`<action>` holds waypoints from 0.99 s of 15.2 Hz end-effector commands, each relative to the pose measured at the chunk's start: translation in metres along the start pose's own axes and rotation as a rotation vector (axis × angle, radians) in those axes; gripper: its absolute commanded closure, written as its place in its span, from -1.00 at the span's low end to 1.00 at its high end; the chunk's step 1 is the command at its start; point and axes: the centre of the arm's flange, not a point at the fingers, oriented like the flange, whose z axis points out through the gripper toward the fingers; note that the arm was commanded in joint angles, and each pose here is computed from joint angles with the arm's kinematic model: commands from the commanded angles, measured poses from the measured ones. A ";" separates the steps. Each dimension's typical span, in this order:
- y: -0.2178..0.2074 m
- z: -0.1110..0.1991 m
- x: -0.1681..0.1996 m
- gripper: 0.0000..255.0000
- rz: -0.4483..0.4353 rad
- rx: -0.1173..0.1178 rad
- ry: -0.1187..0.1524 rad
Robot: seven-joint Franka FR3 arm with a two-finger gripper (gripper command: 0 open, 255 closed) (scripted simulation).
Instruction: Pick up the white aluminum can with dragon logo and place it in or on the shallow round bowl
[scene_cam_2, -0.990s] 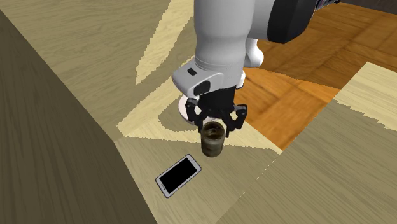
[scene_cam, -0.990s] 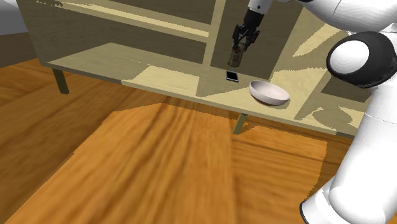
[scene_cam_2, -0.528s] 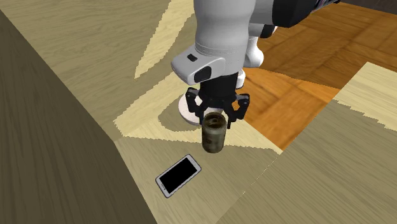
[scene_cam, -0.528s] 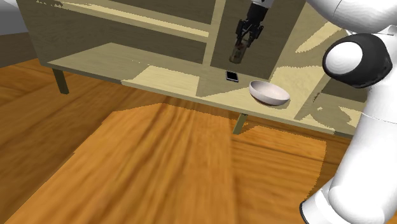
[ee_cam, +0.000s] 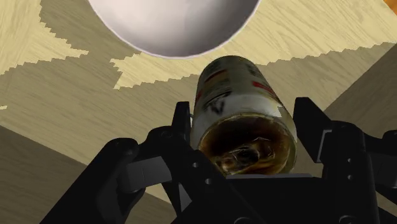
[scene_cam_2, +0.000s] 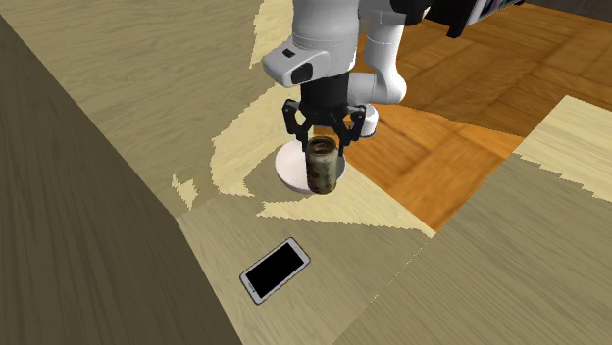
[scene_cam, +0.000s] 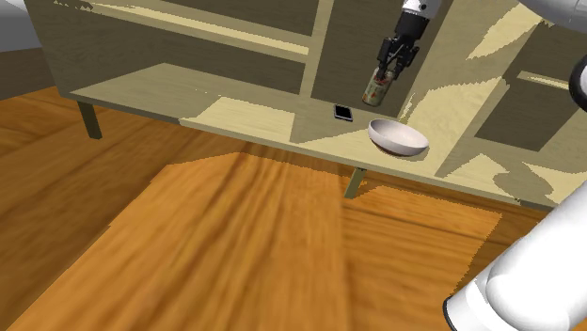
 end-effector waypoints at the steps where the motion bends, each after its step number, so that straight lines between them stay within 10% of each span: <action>1: 0.014 -0.035 -0.039 1.00 0.013 -0.004 0.074; 7: 0.038 -0.051 -0.109 1.00 0.013 -0.004 0.074; 15: 0.040 -0.009 -0.111 1.00 0.013 -0.004 0.074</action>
